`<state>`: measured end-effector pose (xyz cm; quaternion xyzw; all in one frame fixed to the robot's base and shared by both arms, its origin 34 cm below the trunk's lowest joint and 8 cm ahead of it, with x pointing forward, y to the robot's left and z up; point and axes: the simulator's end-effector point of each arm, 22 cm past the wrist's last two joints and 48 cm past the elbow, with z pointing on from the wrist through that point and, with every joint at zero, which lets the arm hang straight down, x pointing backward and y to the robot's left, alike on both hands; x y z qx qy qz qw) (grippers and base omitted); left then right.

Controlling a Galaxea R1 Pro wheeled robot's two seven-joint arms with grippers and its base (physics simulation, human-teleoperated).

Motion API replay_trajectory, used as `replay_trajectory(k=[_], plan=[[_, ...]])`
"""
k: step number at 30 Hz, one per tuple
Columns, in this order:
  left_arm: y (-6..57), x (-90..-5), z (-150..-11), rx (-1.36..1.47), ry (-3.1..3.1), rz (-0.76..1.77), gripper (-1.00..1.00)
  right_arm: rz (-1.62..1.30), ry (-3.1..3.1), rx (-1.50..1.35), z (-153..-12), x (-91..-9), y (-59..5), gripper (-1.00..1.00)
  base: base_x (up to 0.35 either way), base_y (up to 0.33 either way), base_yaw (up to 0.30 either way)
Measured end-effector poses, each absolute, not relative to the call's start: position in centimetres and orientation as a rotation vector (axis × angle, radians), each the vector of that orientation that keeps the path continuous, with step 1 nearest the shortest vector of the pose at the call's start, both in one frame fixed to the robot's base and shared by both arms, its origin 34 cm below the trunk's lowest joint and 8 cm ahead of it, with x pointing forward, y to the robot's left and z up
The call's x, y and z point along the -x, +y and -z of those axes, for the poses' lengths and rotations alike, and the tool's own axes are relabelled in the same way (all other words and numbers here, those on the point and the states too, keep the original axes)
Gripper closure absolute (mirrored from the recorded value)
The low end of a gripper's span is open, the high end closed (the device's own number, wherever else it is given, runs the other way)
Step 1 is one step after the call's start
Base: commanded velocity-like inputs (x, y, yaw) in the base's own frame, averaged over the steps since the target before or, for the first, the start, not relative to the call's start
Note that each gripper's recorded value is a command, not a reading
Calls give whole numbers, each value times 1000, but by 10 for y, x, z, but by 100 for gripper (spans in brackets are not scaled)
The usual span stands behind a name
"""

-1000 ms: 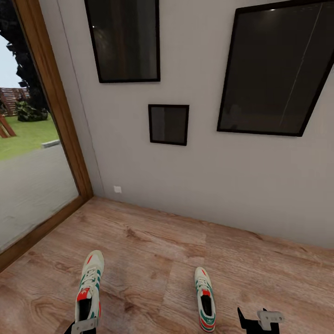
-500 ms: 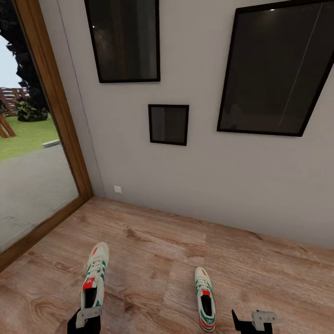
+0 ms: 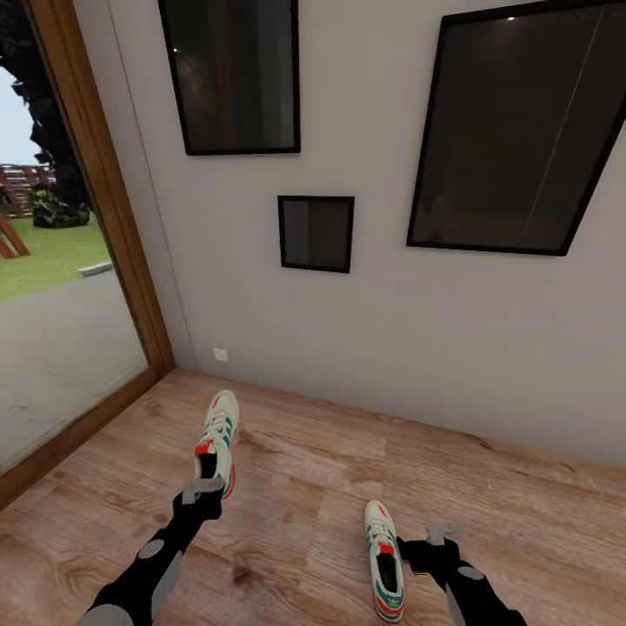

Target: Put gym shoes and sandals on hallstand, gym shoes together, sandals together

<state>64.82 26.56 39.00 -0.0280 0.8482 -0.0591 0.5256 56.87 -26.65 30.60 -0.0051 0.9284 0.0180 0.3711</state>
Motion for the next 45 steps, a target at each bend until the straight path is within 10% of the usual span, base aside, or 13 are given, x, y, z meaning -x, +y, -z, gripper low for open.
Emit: replay_trajectory(k=[45], plan=[[223,-672,-419,-57,1918,217,100,136,2393,-61,-289,-566,-299,-100,19,71,0]])
